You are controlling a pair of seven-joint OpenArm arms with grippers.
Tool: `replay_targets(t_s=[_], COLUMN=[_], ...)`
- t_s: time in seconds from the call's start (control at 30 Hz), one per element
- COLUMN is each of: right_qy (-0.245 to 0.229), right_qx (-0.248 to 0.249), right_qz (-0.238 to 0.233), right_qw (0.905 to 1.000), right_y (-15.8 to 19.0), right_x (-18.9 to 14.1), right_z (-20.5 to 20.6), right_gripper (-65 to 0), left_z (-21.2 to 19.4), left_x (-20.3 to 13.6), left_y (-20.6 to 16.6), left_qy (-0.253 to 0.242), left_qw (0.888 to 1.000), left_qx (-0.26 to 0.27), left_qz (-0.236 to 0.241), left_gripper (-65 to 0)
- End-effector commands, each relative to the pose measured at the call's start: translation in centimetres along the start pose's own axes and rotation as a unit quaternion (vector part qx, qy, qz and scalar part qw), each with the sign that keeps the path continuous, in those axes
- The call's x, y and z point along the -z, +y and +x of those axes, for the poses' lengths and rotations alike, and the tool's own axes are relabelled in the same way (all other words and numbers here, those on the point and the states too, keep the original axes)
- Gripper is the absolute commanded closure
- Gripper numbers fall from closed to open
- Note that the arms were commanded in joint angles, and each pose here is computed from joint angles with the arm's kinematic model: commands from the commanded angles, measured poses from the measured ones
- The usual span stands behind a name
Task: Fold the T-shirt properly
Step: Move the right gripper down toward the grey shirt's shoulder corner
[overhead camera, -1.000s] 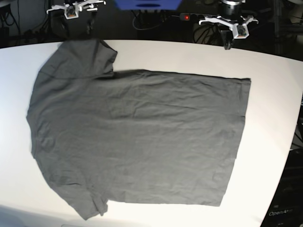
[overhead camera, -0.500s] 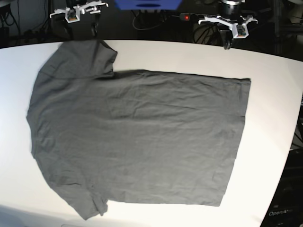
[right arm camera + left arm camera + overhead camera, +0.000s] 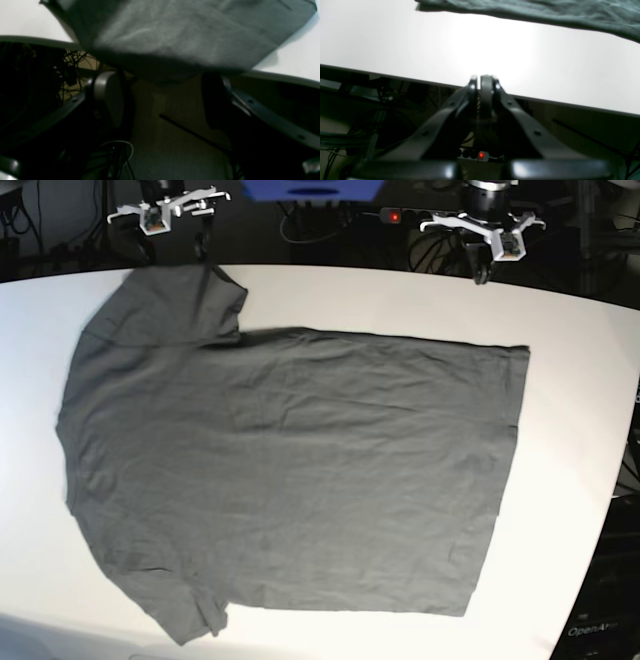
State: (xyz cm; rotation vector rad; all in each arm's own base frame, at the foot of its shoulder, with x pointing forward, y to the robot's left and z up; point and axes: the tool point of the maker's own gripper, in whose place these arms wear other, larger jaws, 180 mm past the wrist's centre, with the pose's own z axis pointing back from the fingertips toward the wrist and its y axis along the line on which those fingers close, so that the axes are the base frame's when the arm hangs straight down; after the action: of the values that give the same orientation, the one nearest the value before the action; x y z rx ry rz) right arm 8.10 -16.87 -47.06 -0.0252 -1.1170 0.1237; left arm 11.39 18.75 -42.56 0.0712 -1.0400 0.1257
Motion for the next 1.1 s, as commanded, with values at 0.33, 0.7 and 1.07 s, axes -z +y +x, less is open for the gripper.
replay_targets(t_s=[0.33, 0.7, 1.07], right_qy=[-0.025, -0.001, -0.029], right_qx=[0.003, 0.007, 0.018], right_qz=[-0.009, -0.01, -0.05], right_qw=[0.9996, 0.9999, 0.9982], right_y=[-0.6, -0.4, -1.3], right_x=[1.0, 0.3, -2.8], right_z=[0.5, -1.2, -0.9], right_gripper=[-9.4, -0.4, -0.4], left_z=[0.6, 0.6, 0.6], left_x=[-0.4, -0.4, -0.4], left_y=[0.2, 0.2, 0.2], left_qy=[-0.012, -0.012, -0.012], left_qw=[1.0, 1.0, 1.0], left_qx=[0.003, 0.003, 0.002], left_qz=[0.002, 0.002, 0.001], left_gripper=[-1.2, -1.2, -1.2])
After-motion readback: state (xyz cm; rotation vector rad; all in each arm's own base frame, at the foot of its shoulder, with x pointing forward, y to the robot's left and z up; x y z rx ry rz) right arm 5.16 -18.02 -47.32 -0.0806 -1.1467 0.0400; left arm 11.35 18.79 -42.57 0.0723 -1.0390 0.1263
